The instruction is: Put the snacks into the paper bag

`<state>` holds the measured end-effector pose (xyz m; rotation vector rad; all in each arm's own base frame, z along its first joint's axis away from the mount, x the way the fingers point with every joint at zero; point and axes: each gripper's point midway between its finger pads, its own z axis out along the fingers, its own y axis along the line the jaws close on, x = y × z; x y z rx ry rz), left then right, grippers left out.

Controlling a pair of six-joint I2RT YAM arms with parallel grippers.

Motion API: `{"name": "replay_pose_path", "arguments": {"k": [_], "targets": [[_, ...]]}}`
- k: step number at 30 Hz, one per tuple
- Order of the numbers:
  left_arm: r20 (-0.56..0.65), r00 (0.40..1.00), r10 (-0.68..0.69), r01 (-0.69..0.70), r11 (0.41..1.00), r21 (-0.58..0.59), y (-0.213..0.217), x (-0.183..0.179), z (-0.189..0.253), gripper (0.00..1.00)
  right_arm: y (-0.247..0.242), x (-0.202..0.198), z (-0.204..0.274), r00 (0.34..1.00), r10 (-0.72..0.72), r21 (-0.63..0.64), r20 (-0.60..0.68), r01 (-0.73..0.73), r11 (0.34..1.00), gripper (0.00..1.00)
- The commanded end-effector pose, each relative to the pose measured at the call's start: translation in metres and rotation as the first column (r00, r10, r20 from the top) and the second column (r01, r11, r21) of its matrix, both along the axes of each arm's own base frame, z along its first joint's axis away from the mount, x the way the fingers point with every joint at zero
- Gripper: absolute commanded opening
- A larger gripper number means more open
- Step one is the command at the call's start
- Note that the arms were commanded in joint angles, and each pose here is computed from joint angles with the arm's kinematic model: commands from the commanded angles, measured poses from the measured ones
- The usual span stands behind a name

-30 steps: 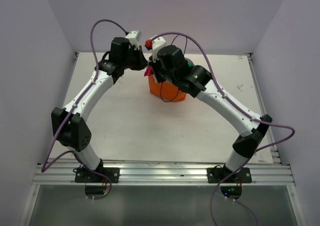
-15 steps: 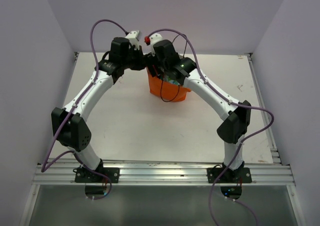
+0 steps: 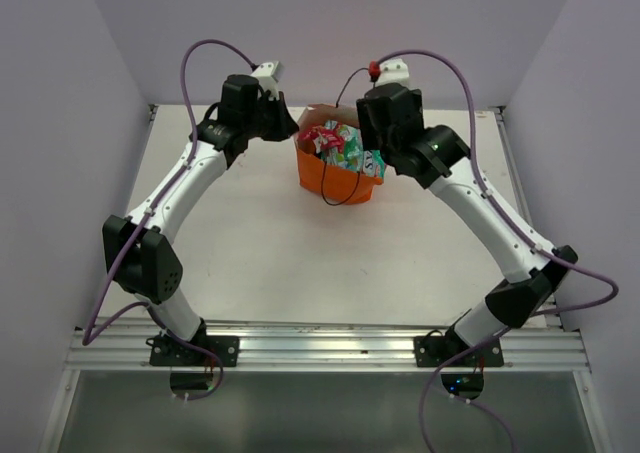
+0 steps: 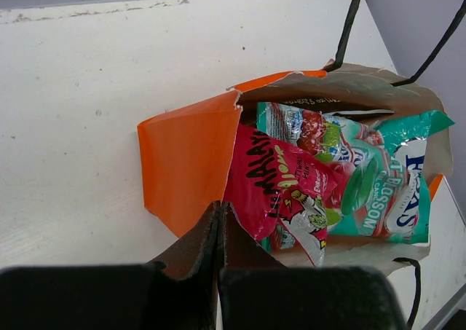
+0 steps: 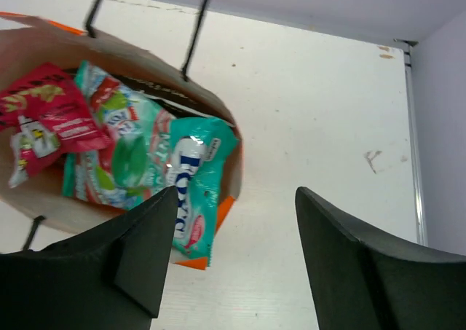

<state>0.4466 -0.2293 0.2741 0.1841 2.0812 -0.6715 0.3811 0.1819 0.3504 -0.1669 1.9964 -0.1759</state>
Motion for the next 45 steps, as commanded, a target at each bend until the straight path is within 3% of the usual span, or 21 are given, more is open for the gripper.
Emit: {"name": "replay_pose_path", "arguments": {"k": [1,11,22,36,39,41,42,45], "targets": [[0.017,1.0,-0.014,0.014,0.999,-0.032,-0.002,-0.003,0.014,0.0,-0.029,-0.003,-0.03,0.988,-0.147,0.014,-0.047,0.148,0.989,0.68],[0.026,1.0,-0.014,0.015,0.999,-0.031,0.0,-0.006,0.017,0.0,-0.034,0.013,-0.062,0.982,-0.17,0.022,-0.085,0.172,0.985,0.61],[0.029,1.0,-0.011,0.012,1.0,-0.027,0.001,-0.006,0.018,0.0,-0.056,0.022,-0.082,0.971,-0.211,0.01,-0.114,0.213,0.977,0.59],[0.03,1.0,-0.009,0.01,1.0,-0.025,0.001,-0.006,0.017,0.0,-0.047,0.028,-0.121,0.965,-0.17,0.043,-0.199,0.182,0.982,0.56],[0.03,1.0,-0.009,0.01,1.0,-0.025,0.002,-0.007,0.018,0.0,-0.038,0.031,-0.131,0.963,-0.141,0.059,-0.228,0.158,0.986,0.42],[0.03,0.999,-0.012,0.013,1.0,-0.022,0.002,-0.007,0.017,0.0,-0.035,0.031,-0.138,0.96,-0.133,0.058,-0.248,0.152,0.987,0.1],[0.031,0.999,-0.012,0.013,1.0,-0.023,0.001,-0.007,0.018,0.0,-0.035,0.031,-0.139,0.958,-0.132,0.055,-0.255,0.15,0.987,0.01],[0.03,1.0,-0.01,0.01,1.0,-0.008,0.003,-0.007,0.017,0.0,-0.033,0.031,-0.134,0.957,-0.121,0.05,-0.266,0.139,0.989,0.0]]}}
